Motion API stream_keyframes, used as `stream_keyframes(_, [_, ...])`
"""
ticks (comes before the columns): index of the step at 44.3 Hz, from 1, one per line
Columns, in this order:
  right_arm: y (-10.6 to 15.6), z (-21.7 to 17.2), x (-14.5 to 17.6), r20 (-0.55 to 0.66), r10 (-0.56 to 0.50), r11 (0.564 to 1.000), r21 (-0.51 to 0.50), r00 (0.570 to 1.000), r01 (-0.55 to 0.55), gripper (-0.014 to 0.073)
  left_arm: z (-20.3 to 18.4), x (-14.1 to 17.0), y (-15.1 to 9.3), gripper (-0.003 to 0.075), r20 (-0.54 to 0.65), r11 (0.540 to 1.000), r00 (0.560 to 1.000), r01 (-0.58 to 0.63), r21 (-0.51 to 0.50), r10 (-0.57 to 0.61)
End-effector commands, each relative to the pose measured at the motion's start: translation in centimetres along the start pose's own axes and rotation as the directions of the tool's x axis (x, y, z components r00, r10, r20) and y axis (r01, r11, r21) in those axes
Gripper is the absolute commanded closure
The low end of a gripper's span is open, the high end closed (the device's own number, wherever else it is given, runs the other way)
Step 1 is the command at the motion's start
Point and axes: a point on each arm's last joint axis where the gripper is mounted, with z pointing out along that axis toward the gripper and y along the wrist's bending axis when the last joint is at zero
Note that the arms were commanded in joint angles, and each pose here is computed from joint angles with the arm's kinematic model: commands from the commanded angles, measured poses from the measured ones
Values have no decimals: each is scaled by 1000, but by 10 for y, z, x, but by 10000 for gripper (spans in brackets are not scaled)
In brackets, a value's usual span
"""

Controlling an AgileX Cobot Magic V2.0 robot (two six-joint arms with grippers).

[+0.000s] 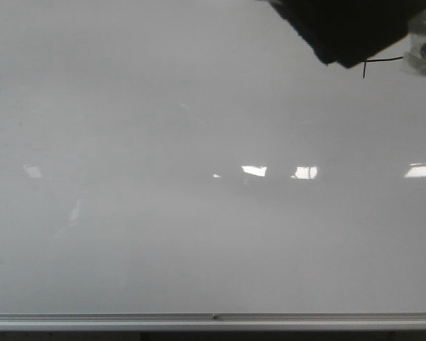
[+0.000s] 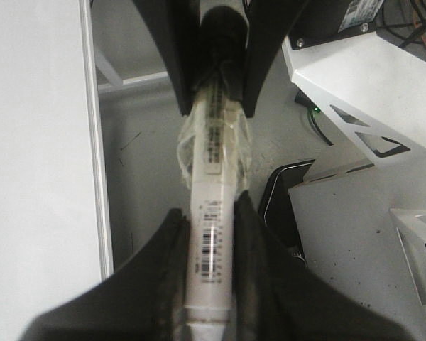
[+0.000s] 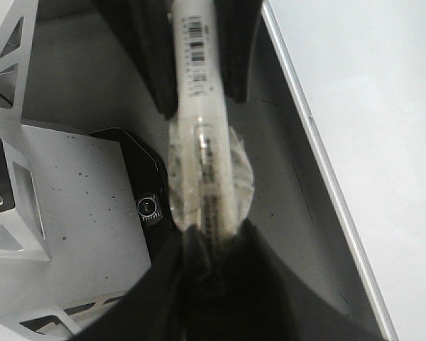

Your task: Write number 4 on whiteboard

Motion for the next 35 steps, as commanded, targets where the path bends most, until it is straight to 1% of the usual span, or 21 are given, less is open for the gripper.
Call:
stream_keyframes(1, [1,-6,-8,68,-1,1000,9,998,0,563,-19,-16,-3,706,103,999,995,-1,-46,5])
stream_keyframes(2, [1,-6,-8,68,-1,1000,9,998,0,531,-19,-16,-4,714,102,999,995,-1,-44,5])
stream_keyframes(5, [1,-6,-8,68,0,1000,10,998,-1,396,-19,-16,-4,722,103,999,995,1,-44,3])
stream_keyframes(8, [0,-6,-8,68,-1,1000,11,998,0,229,-19,-16,-4,722,103,999,995,9,-43,-4])
stream_keyframes(9, [0,-6,-8,66,-2,1000,12,998,2,187,-19,-16,-4,722,103,999,995,11,-43,-6])
stream_keyframes(12, [1,-9,-7,56,-16,999,29,998,15,75,-19,-16,-4,722,103,999,995,11,-43,-6])
stream_keyframes(14, [1,-11,-5,42,-32,998,51,999,29,31,-19,-15,-4,722,102,999,995,10,-41,-6])
stream_keyframes(16, [2,-16,-2,26,-45,996,75,999,43,6,-19,-15,-4,722,98,999,995,10,-36,-6])
stream_keyframes(18, [2,-22,2,-2,-57,993,106,998,57,1,-19,-14,-4,722,83,999,997,1,-40,2])
stream_keyframes(21, [4,-34,8,-36,-26,985,172,999,32,1,-20,-11,-4,722,55,999,998,-12,-47,14])
stream_keyframes(22, [5,-37,10,-38,-6,982,188,999,13,1,-21,-10,-4,722,41,999,999,-13,-52,16])
stream_keyframes(24, [6,-47,15,-41,45,966,258,998,-33,1,-22,-8,-3,722,18,997,1000,-3,-72,4])
stream_keyframes(27, [9,-59,22,-2,125,936,331,992,-118,1,-26,-3,0,722,-28,991,999,34,-131,-38])
stream_keyframes(30, [14,-68,27,48,183,909,373,982,-188,1,-32,4,5,722,-88,973,991,78,-216,-99])
stream_keyframes(33, [18,-74,31,90,210,891,392,974,-229,1,-41,12,11,722,-146,938,972,129,-322,-184])
stream_keyframes(35, [21,-77,33,110,218,886,395,970,-243,1,-47,19,14,722,-176,901,949,173,-398,-260])
